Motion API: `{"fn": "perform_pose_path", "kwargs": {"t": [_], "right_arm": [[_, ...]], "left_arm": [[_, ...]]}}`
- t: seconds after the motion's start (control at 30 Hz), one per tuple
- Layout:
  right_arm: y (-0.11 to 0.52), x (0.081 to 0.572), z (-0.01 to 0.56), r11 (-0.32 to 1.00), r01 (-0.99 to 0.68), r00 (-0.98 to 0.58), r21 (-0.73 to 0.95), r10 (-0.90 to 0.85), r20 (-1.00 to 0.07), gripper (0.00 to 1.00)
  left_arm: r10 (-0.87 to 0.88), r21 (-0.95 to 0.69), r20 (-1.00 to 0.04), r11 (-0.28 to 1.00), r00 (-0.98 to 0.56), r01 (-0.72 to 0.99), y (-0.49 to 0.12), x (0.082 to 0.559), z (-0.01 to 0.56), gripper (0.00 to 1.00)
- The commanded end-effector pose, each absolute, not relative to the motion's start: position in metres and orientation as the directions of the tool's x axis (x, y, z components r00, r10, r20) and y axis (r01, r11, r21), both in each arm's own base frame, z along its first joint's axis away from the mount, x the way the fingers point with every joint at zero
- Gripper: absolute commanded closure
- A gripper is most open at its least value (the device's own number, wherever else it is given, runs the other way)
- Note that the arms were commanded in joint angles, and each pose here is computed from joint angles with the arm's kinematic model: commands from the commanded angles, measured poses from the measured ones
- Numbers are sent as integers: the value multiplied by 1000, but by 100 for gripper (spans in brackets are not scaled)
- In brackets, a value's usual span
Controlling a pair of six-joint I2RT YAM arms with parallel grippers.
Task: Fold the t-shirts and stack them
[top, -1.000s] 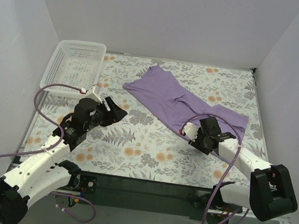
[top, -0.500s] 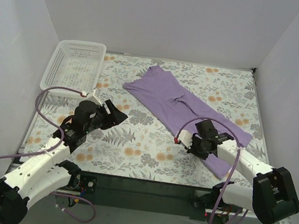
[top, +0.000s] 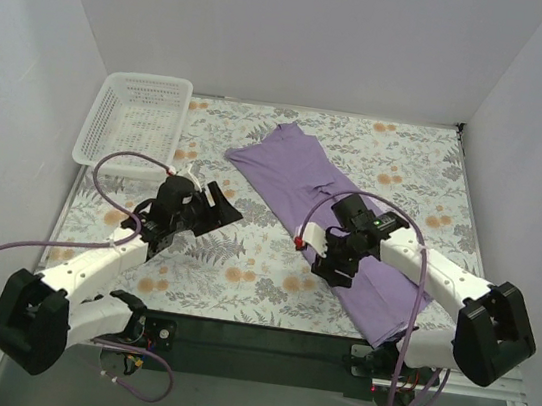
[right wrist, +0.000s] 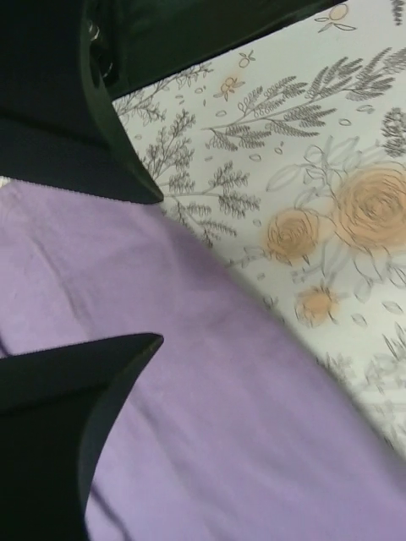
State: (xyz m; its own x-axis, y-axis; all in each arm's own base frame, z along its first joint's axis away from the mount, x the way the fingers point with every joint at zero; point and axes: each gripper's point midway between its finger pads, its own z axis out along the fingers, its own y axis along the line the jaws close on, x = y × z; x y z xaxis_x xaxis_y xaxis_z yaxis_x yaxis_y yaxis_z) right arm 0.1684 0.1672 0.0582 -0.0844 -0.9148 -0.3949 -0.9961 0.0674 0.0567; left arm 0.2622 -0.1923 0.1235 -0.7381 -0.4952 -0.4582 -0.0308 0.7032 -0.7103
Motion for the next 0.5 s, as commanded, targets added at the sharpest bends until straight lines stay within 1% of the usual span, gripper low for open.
{"fn": "perform_pose_path", "kwargs": {"t": [0.0, 0.1, 0.13, 0.17, 0.2, 0.23, 0.27, 0.3, 0.33, 0.37, 0.43, 0.47], "right_arm": [[172, 192, 110, 65, -996, -27, -68, -888, -458, 28], [163, 224, 142, 155, -978, -58, -142, -849, -525, 23], [149, 246, 151, 253, -955, -126, -154, -819, -560, 22], [148, 257, 159, 300, -945, -160, -133, -775, -611, 22], [144, 270, 166, 380, -920, -230, -95, -721, -654, 22], [123, 292, 172, 480, -873, -289, -85, -651, -701, 22], [126, 295, 175, 509, -861, -334, -1, -565, -755, 22], [120, 298, 166, 543, -838, -384, 53, -518, -764, 22], [106, 312, 167, 596, -800, -406, 68, -455, -793, 23], [111, 310, 167, 592, -792, -439, 147, -386, -812, 23], [102, 310, 153, 613, -760, -481, 215, -309, -820, 24], [107, 306, 152, 598, -763, -485, 244, -281, -828, 24]], "left_arm": [[-495, -716, -502, 697, -710, 20, -200, 286, 142, 34], [-496, -693, -477, 720, -725, -37, -206, 308, 128, 34], [-506, -676, -469, 734, -724, -75, -208, 325, 122, 34], [-521, -671, -456, 734, -722, -107, -208, 333, 118, 34], [-534, -664, -443, 735, -720, -138, -208, 342, 114, 35], [-543, -632, -424, 751, -725, -193, -206, 351, 93, 35], [-574, -636, -415, 738, -706, -226, -207, 367, 100, 39], [-589, -621, -405, 739, -699, -263, -205, 376, 94, 40], [-594, -583, -375, 748, -712, -318, -204, 381, 72, 41], [-616, -557, -402, 752, -678, -352, -199, 399, 80, 42], [-625, -499, -386, 760, -678, -416, -195, 411, 58, 44], [-628, -482, -393, 763, -672, -431, -193, 417, 55, 44]]}}
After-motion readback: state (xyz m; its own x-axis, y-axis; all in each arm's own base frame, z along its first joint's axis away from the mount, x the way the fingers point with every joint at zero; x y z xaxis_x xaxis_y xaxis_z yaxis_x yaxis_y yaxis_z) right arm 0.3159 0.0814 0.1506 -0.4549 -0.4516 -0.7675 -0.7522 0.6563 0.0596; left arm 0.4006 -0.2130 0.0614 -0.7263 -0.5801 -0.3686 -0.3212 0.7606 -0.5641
